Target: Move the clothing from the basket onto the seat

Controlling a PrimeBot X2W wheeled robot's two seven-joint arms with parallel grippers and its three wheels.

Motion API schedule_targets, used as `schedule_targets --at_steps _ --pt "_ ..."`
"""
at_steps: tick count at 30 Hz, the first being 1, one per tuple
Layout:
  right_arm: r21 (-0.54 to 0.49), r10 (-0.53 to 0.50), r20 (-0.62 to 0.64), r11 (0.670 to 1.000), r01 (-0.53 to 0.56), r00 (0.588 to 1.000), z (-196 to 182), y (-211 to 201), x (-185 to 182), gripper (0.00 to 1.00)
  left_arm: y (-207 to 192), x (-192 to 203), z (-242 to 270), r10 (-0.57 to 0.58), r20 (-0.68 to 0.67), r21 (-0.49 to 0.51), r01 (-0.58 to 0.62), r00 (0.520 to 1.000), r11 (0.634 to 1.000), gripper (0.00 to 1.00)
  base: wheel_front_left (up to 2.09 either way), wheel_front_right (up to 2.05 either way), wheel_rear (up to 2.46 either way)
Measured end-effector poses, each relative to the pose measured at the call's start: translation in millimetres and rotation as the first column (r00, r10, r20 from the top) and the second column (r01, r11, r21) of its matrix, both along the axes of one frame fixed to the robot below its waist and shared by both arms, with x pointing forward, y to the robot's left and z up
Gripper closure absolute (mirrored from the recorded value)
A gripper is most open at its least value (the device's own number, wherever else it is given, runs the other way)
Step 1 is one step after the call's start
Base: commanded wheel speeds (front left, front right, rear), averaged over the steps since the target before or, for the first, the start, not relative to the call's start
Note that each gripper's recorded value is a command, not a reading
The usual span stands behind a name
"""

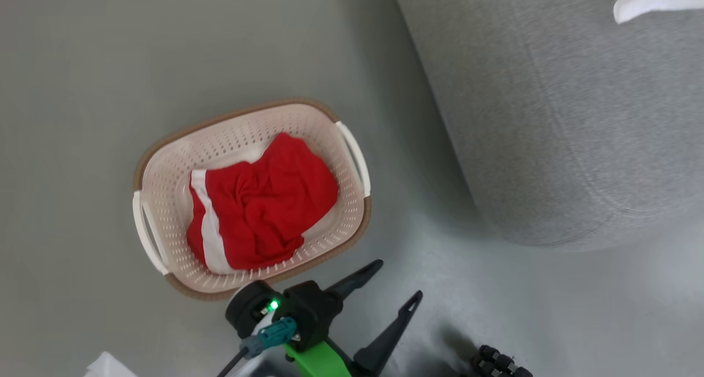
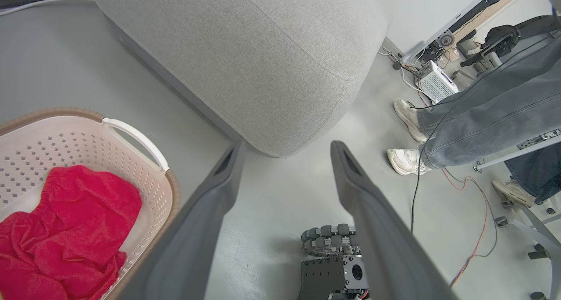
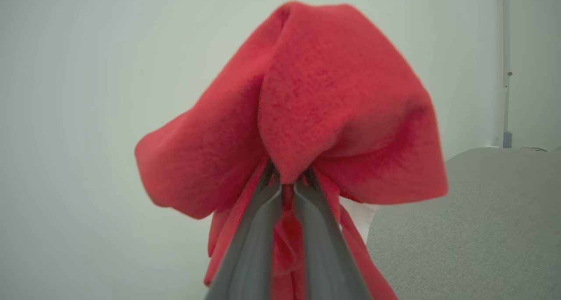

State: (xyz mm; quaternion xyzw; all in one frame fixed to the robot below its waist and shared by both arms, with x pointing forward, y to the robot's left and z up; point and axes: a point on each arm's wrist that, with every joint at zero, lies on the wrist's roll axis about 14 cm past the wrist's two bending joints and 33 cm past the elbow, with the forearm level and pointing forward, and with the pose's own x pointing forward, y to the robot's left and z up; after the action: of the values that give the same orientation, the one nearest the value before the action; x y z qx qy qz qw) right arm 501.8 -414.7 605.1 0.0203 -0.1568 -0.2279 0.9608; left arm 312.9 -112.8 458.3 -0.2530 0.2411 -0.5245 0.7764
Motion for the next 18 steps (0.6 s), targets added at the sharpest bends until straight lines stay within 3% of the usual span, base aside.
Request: schedule_targets --at_steps 8,18 --pt "0.080 -0.038 -0.007 0.996 0.038 0.999 -34 -11 45 1.00 29 31 -36 0.086 -0.011 0.093 -0.085 0.996 0.992 0.00 0.00 0.00 0.00" --pt "0.176 -0.169 -0.045 0.969 0.174 0.985 -88 -37 63 1.00 51 59 -72 0.165 -0.045 0.151 -0.156 0.985 0.976 0.00 0.00 0.00 0.00"
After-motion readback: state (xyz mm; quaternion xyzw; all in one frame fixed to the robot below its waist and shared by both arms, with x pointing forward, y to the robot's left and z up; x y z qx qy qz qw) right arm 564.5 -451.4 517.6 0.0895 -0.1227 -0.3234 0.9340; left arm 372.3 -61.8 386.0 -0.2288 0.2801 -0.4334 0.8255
